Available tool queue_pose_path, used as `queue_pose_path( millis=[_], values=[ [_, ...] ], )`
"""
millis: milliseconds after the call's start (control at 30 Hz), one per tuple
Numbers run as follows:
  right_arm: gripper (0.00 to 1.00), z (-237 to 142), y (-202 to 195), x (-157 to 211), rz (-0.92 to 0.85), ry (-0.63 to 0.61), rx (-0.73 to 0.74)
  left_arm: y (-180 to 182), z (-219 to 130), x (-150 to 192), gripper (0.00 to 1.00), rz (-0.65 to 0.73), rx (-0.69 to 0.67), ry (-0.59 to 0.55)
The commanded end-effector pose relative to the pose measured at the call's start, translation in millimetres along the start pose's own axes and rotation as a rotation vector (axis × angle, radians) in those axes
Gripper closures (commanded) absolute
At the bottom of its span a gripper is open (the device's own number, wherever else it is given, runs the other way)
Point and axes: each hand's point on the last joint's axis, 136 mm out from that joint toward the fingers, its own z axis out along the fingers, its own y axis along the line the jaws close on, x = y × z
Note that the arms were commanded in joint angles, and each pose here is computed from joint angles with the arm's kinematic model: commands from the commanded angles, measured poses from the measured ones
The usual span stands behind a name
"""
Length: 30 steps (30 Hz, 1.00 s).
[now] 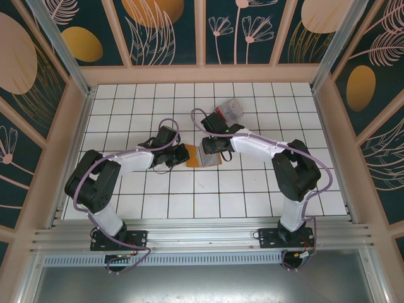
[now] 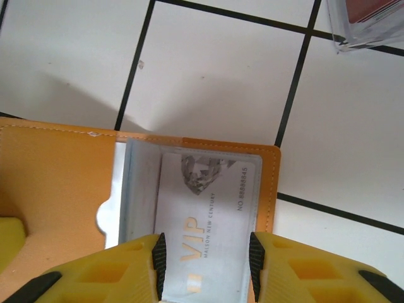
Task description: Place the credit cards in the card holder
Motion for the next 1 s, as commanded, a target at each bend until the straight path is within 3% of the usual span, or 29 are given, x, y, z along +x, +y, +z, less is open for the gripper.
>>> queue_pose_path(
  millis=[0,567,633,800,967],
  values=[
    [0.58,6.6,-4.1,6.0,-0.038,0.041,0.037,0.1,1.6,2.2,1.0,0.007,0.011,0.002],
    [0.58,22.2,3.8,14.8,-0.075,0.089,0.047,4.8,1.6,1.4,1.0,0.01,-0.012,-0.006],
    [0.58,16.3,11.7,12.1,-0.06,0.072,-0.017,6.8,1.4,1.0,1.0,0.012,-0.024,-0.008],
    [0.53,-14.9,65.3,7.9,-0.091,0.028,-0.35,2.8,0.2,-0.9,1.0,0.013,-0.011,-0.013],
    [0.47,-1.4,68.7,14.5,-0.056,0.078,-0.369,-0.7,-0.6,-2.1,1.0,0.015,0.003,-0.014]
  ],
)
